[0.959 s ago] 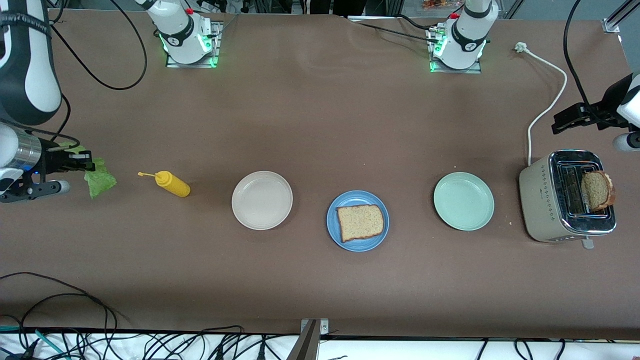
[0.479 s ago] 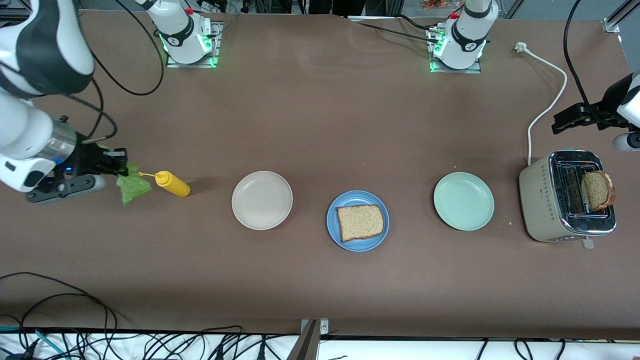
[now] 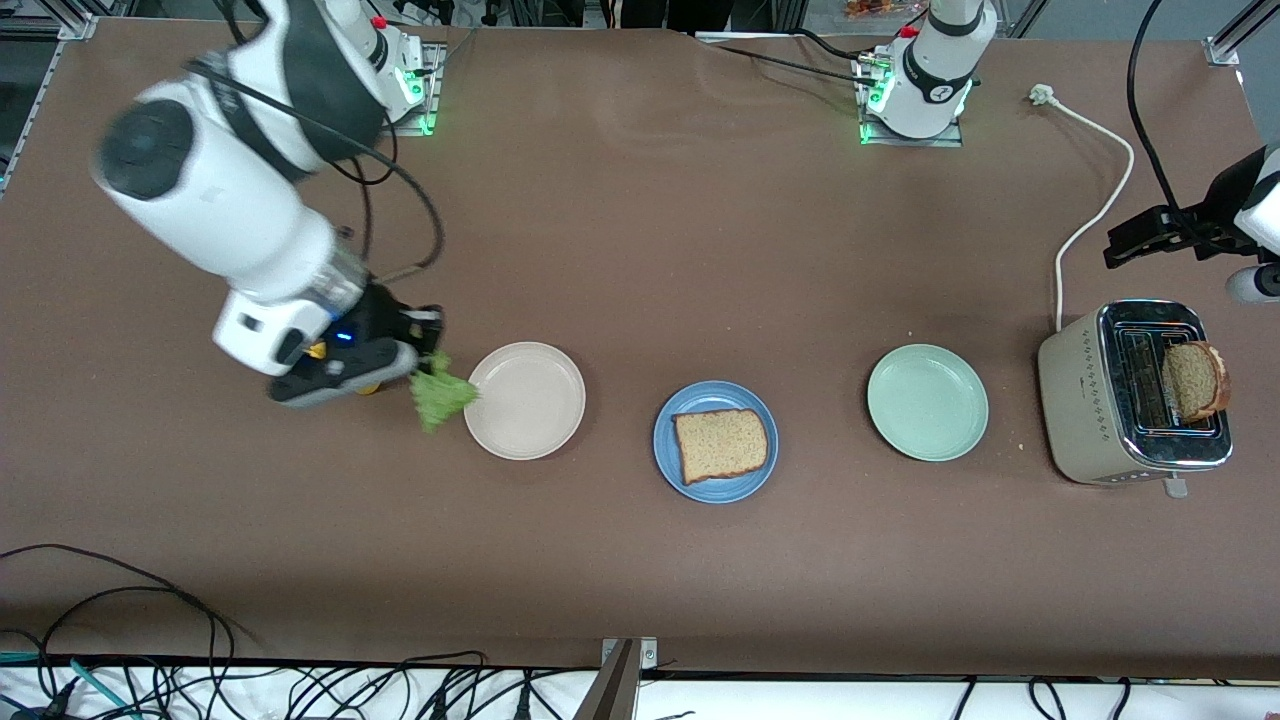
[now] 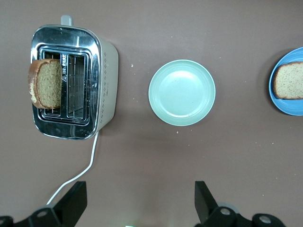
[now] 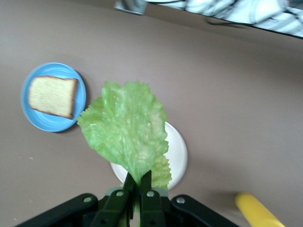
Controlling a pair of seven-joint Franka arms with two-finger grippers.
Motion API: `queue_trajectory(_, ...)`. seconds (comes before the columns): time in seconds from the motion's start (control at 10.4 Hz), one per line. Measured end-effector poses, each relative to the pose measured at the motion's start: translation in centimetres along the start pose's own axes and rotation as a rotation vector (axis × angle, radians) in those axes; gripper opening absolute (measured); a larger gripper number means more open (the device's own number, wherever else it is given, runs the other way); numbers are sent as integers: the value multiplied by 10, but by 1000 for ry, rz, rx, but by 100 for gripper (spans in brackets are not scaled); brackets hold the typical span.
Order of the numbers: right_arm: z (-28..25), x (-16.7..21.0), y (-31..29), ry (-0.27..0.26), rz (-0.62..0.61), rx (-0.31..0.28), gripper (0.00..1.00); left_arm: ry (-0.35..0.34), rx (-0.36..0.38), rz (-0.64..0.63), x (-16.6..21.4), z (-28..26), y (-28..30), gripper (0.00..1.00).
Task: Make sandwich in blue plate with both arms
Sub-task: 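Lift the lettuce leaf and carry it toward the blue plate, then lower the lettuce onto the bread and open the right gripper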
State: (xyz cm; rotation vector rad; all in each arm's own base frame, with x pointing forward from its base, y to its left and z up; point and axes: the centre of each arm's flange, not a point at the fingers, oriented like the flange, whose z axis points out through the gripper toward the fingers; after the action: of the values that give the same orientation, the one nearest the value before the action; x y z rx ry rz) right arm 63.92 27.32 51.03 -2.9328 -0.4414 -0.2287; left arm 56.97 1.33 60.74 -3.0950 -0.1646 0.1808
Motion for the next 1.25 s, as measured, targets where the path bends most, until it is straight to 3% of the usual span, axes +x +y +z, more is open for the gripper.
queue_trajectory(0.38, 89, 30, -94, 85, -43, 114, 7, 0, 0, -3, 0, 0, -2, 100)
queue_trajectory(0.86, 174, 21, -187, 269, -74, 243, 7, -1, -1, -7, 1, 1, -4, 100)
queue_trajectory(1.25, 244, 2, -222, 373, -81, 316, 7, -2, -2, -18, 1, 1, -10, 100)
